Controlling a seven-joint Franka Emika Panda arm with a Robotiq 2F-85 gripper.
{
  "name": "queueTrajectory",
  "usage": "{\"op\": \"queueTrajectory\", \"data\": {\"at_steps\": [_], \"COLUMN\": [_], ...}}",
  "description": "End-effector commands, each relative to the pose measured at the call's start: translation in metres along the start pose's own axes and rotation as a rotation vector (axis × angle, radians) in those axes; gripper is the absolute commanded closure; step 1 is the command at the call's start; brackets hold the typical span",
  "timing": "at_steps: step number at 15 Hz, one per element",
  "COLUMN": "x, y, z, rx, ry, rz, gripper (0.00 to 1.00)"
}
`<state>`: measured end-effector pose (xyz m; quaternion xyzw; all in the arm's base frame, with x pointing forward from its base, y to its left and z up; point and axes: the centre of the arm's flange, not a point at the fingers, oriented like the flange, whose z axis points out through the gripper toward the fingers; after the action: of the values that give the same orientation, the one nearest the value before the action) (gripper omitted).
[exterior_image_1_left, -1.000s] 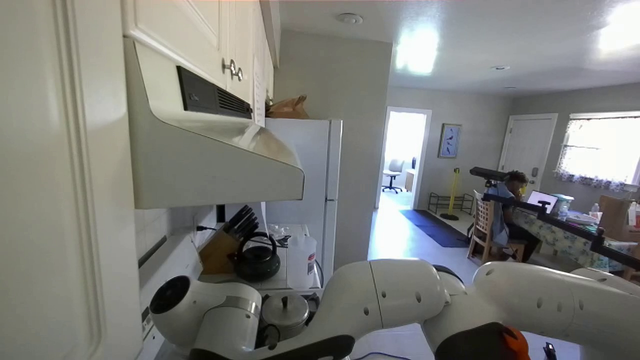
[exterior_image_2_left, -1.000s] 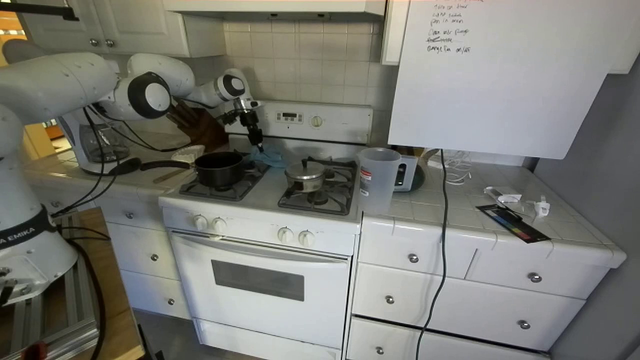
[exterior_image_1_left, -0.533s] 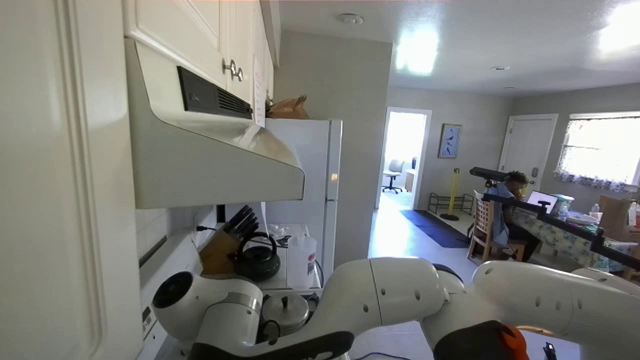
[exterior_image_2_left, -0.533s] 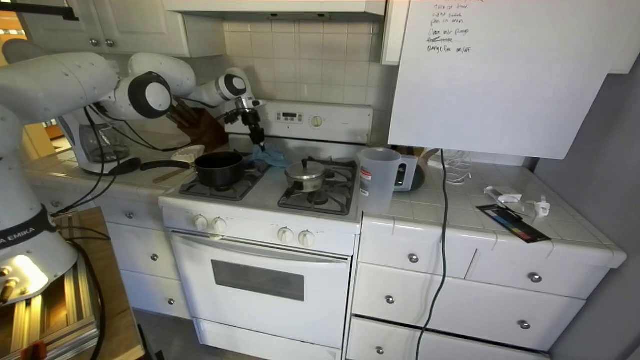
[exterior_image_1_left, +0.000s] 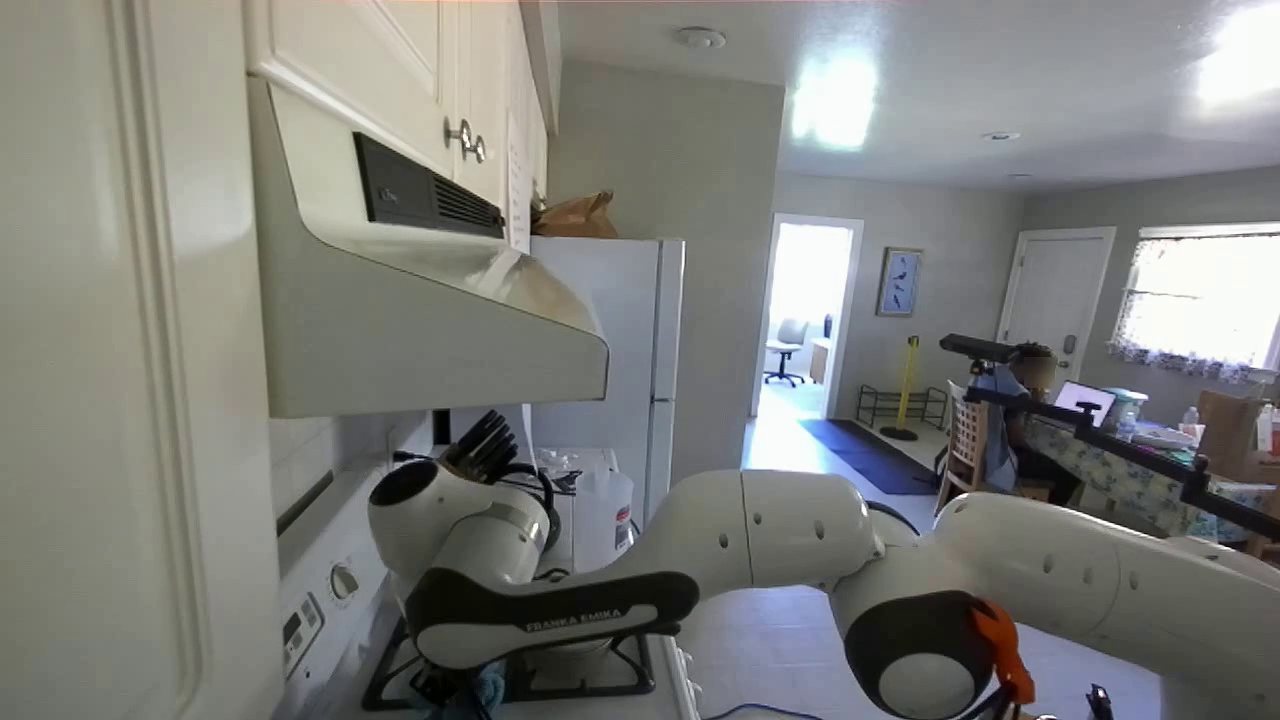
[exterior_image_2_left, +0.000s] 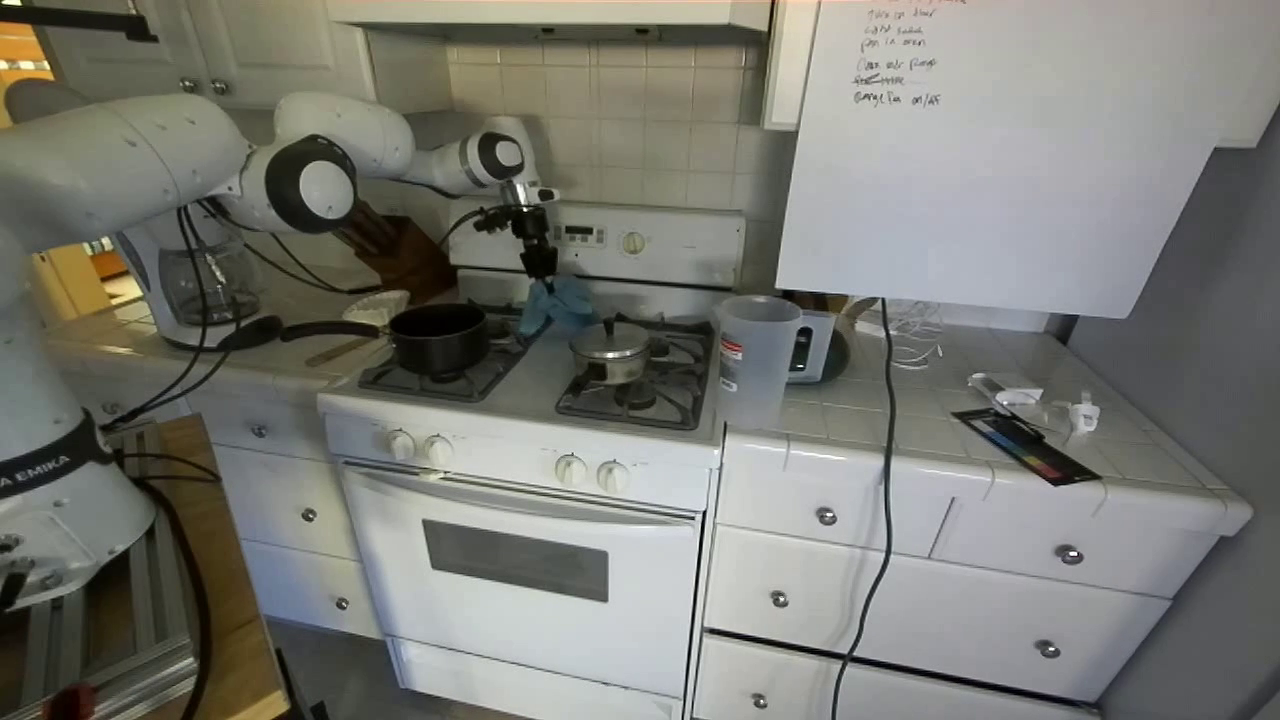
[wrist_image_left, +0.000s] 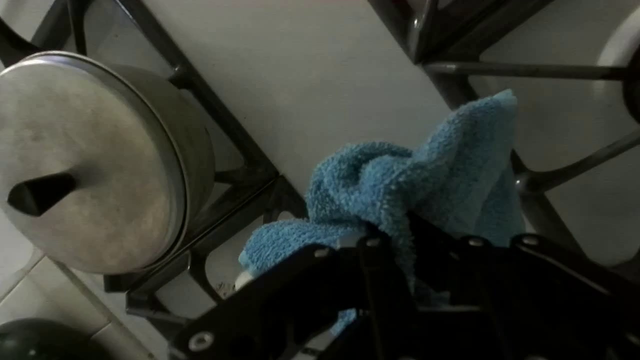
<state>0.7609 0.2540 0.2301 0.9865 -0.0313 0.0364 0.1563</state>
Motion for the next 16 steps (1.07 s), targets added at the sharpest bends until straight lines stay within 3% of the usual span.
{"op": "queueTrajectory", "data": {"at_steps": [1, 3, 8, 10, 11, 12, 16], "x": [-0.037, -0.05, -0.072, -0.066, -0.016, -0.016, -0.016], "y": [0.023, 0.029, 0.035, 0.039, 0.014, 0.015, 0.015], "z": [0.017, 0.02, 0.026, 0.024, 0.026, 0.026, 0.026], "rx": [0.108, 0.114, 0.044, 0.047, 0.05, 0.048, 0.048], "ry": [-0.143, -0.186, -0.24, -0.222, -0.222, -0.221, -0.221], "rz": [-0.011, -0.016, -0.049, 0.01, -0.023, -0.02, -0.021], "gripper": [0.97, 0.97, 0.97, 0.97, 0.97, 0.88, 0.88]}}
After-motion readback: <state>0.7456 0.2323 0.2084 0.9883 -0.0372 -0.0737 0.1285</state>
